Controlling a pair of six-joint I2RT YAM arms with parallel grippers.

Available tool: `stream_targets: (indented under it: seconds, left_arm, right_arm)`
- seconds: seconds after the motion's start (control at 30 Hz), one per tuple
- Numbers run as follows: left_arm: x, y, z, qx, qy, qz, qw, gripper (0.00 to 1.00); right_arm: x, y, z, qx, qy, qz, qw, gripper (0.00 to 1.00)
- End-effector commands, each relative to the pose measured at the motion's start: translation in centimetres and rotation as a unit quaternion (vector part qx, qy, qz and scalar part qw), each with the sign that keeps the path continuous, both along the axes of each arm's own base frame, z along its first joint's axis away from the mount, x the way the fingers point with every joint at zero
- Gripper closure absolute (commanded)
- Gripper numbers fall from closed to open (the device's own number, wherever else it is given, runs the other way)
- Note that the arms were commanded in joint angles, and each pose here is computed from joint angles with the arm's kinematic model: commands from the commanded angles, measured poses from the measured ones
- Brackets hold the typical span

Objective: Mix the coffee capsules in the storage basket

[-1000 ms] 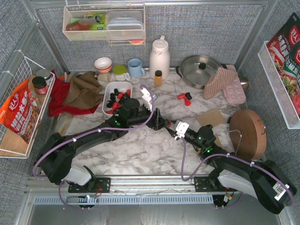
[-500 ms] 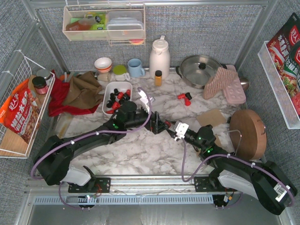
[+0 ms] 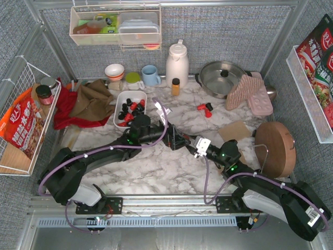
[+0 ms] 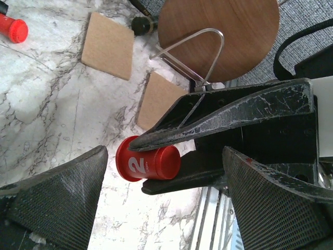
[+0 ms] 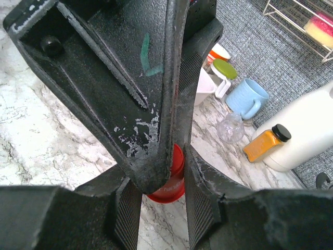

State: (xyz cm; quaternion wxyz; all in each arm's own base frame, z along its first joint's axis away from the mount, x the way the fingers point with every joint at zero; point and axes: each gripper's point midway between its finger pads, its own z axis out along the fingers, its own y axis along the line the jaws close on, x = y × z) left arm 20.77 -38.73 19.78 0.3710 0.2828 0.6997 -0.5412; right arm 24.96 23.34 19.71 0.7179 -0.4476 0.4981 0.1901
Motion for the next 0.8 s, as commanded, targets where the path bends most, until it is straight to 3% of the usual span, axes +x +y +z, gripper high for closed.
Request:
stream_targets:
  seconds: [0.0, 0.17, 0.47, 0.77]
  left_arm:
    - [-0.7, -0.3, 0.9, -0.023, -0.005, -0.026, 0.999, 0.01]
    - [-0.4, -0.1, 0.1, -0.013, 0.004, -0.020, 1.000, 0.02]
    - [0.8, 0.8, -0.2, -0.014, 0.010, 0.007, 1.000, 0.14]
    - [0.8, 0.4, 0.3, -0.031, 0.017, -0.002, 0.999, 0.15]
  right_arm:
    - [-0.2, -0.1, 1.4, 0.016, -0.029, -0.001, 0.999, 0.70]
    - [-0.2, -0.3, 1.8, 0.023, -0.038, -0.005, 0.999, 0.70]
    - [-0.3, -0.5, 2.1, 0.029, -0.050, -0.008, 0.998, 0.70]
    - [-0.9, 0.0, 2.4, 0.029, -0.061, 0.012, 0.998, 0.70]
